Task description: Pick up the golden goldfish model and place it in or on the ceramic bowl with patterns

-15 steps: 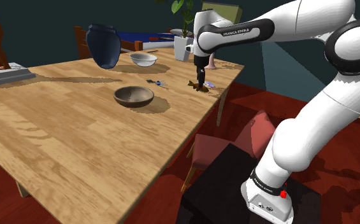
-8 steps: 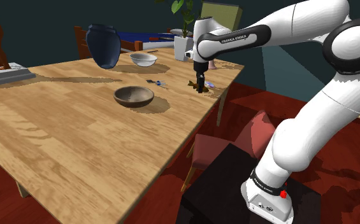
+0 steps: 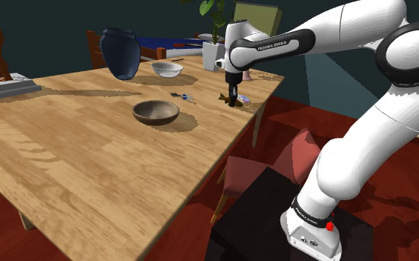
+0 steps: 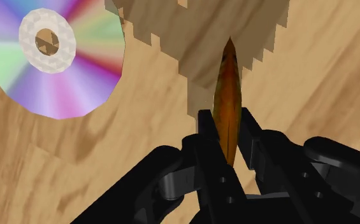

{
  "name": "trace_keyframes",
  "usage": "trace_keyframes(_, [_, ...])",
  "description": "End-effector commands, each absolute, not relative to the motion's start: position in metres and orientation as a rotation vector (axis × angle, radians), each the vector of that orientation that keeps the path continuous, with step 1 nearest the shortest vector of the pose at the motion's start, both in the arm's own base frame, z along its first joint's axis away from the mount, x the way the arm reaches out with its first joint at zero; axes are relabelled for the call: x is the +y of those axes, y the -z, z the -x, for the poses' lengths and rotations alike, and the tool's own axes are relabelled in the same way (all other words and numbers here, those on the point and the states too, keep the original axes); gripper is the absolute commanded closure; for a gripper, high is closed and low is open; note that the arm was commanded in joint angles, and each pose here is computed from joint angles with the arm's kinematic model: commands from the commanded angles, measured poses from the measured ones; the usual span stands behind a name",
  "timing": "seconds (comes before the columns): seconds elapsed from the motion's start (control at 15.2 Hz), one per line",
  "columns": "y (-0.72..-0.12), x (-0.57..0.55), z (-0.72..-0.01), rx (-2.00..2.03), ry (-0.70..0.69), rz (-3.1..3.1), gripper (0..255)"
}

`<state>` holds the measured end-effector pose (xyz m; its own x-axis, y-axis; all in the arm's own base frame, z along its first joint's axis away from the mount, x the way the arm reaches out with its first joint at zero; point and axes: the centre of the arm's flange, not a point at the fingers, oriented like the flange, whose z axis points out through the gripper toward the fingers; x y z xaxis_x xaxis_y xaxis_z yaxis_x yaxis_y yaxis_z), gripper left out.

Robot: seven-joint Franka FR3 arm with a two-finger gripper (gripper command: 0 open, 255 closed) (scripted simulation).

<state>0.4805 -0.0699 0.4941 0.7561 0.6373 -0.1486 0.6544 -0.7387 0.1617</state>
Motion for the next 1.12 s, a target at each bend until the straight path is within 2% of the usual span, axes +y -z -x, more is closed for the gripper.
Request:
trace_keyframes(0.0, [-0.494, -0.070, -0.480, 1.023, 0.124, -2.750, 255])
trace_keyframes(0.4, [-0.494, -0.070, -0.481, 1.023, 0.124, -2.750, 255])
trace_keyframes(1.06, [-0.547, -0.070, -0.481, 1.023, 0.124, -2.750, 255])
